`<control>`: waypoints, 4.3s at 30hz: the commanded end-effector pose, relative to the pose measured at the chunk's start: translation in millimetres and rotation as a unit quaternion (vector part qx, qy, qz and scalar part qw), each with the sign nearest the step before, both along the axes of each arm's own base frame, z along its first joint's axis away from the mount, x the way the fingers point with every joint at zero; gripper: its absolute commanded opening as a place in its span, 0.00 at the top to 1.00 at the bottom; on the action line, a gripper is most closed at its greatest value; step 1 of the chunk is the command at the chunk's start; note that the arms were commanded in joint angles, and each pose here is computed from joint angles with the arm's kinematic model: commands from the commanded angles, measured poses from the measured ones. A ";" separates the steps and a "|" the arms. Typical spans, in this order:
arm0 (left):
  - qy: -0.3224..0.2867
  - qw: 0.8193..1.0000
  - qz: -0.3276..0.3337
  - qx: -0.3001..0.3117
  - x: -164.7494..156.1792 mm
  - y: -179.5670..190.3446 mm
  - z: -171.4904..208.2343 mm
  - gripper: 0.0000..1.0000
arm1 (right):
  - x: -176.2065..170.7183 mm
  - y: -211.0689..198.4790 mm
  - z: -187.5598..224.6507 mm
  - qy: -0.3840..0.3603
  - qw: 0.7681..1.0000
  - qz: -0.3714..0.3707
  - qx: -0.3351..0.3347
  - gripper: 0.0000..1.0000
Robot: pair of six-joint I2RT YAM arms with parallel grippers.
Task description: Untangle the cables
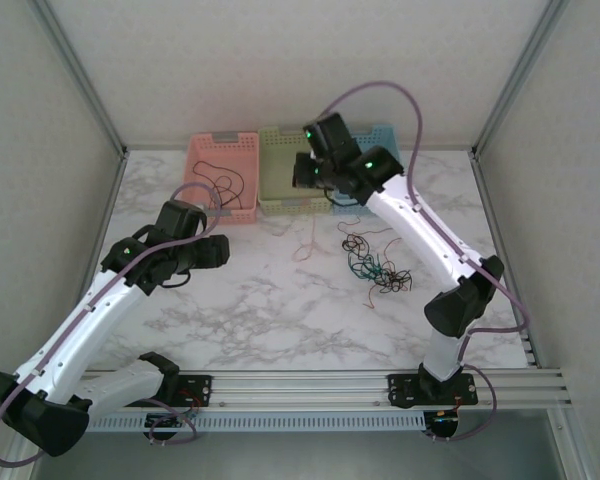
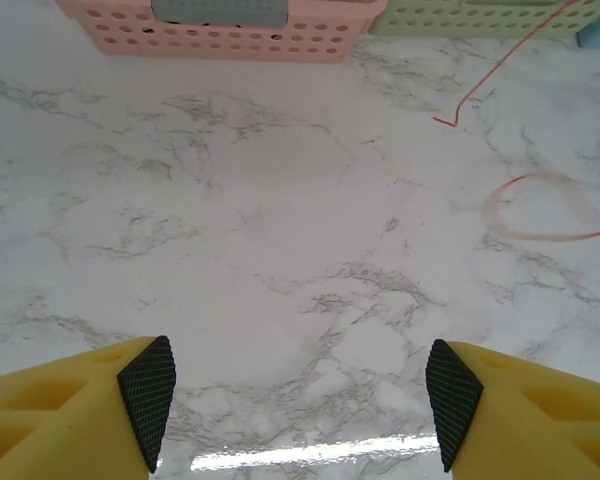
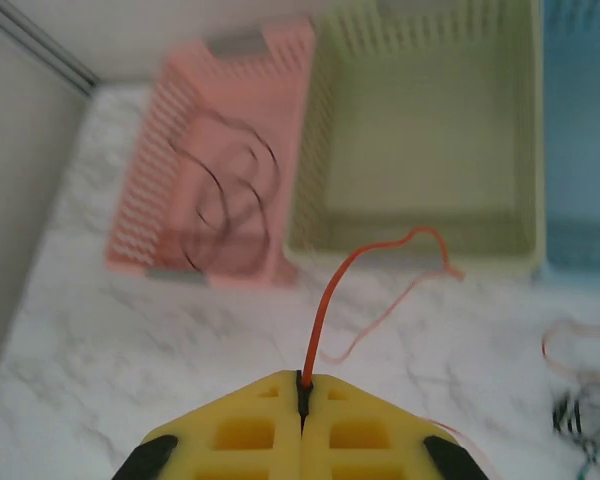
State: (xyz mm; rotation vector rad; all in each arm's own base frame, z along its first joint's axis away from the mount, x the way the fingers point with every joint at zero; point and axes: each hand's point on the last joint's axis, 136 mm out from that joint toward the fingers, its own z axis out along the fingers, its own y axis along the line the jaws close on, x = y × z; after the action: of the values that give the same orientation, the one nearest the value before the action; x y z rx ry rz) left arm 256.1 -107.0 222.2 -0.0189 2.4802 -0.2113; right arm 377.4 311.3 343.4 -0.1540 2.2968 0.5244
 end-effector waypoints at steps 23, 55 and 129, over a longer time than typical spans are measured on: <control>-0.009 0.999 0.008 0.030 -4.5 17.7 -10.3 0.30 | 186.8 18.2 -14.3 -0.172 0.983 -0.057 -0.024 1.00; 0.004 1.000 0.016 0.020 -1.2 20.8 -16.9 0.22 | 144.6 -13.1 -125.3 -0.006 0.993 -0.020 -0.118 0.48; 0.084 0.971 -0.120 -0.186 -22.8 -142.1 -68.3 0.22 | -119.4 -73.7 -280.6 0.254 0.963 0.067 -0.062 0.67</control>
State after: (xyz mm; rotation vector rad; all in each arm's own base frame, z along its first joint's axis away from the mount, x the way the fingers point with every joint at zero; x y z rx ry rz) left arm 227.9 -234.9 153.0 0.1112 2.6055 -0.7707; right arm 262.6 239.5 51.6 -0.2644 2.8704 0.4600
